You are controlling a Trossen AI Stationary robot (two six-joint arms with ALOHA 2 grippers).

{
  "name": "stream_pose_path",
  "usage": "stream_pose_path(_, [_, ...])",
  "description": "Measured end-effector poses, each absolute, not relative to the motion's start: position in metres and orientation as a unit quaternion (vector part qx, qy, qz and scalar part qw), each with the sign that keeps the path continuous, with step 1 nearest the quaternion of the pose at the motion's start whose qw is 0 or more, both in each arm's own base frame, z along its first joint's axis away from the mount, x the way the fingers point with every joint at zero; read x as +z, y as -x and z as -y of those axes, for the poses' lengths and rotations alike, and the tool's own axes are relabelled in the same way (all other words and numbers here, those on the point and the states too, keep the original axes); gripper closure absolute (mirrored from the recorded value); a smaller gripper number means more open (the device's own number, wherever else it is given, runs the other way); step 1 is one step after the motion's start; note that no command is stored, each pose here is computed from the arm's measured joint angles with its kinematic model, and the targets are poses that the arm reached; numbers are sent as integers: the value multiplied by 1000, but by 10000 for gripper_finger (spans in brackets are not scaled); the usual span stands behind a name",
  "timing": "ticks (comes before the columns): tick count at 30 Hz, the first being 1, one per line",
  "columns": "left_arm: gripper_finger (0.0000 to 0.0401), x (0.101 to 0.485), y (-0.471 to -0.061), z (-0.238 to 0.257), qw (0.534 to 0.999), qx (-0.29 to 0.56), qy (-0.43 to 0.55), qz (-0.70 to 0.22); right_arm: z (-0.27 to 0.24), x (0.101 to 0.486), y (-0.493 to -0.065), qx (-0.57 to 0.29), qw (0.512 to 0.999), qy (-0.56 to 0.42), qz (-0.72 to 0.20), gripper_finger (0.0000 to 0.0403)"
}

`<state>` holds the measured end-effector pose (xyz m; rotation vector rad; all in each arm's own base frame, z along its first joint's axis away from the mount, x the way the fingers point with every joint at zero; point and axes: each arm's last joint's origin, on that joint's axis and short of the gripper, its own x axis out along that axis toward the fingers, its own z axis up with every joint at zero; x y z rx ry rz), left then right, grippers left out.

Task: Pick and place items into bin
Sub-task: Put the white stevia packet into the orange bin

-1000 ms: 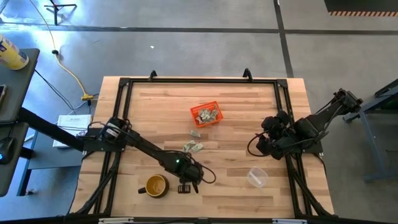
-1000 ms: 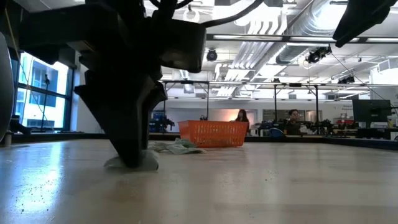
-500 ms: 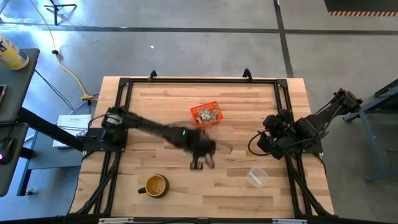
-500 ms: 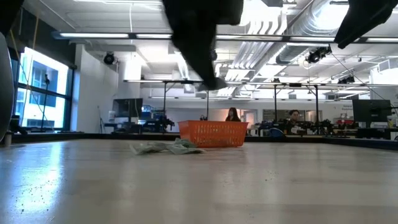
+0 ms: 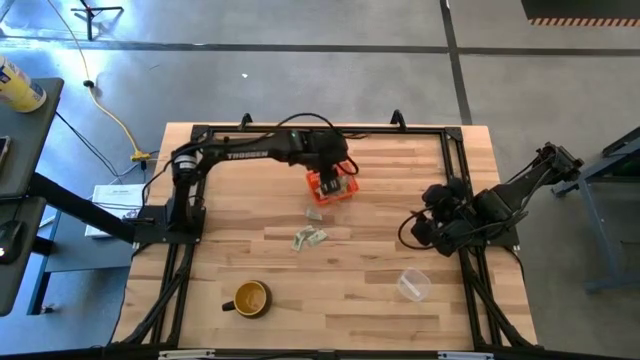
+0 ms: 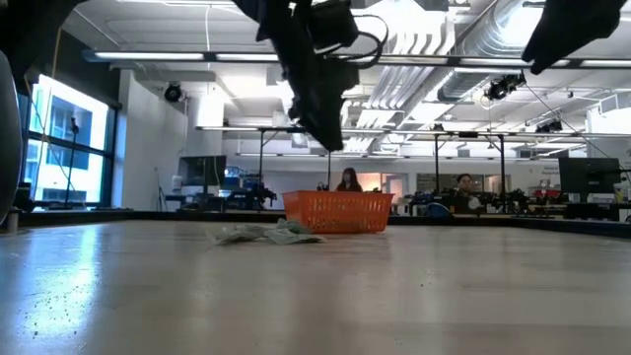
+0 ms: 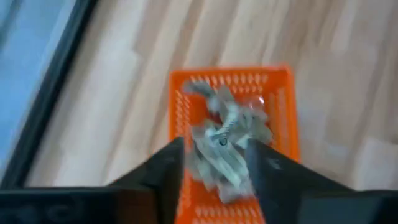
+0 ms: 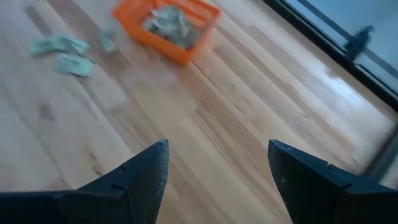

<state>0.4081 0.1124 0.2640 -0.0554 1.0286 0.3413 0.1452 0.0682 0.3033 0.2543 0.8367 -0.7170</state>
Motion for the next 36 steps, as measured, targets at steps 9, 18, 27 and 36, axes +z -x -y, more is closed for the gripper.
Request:
stream_pose_path(9, [117, 268, -381, -64, 784, 114, 79, -605, -70, 294, -205, -291, 879, -78, -368, 139])
stream_pose_path(18, [168, 271, -317, 44, 817, 147, 70, -553, -63, 243, -297, -90, 900, 21, -425, 139])
stream_pose_path(27, [178, 245, -239, 60, 832, 223, 175, -476, -14, 186, -350, -55, 899, -27, -433, 139])
stream_pose_path(36, [178, 225, -220, 47, 838, 245, 133, -469, -9, 140, -377, -76, 907, -53, -412, 139])
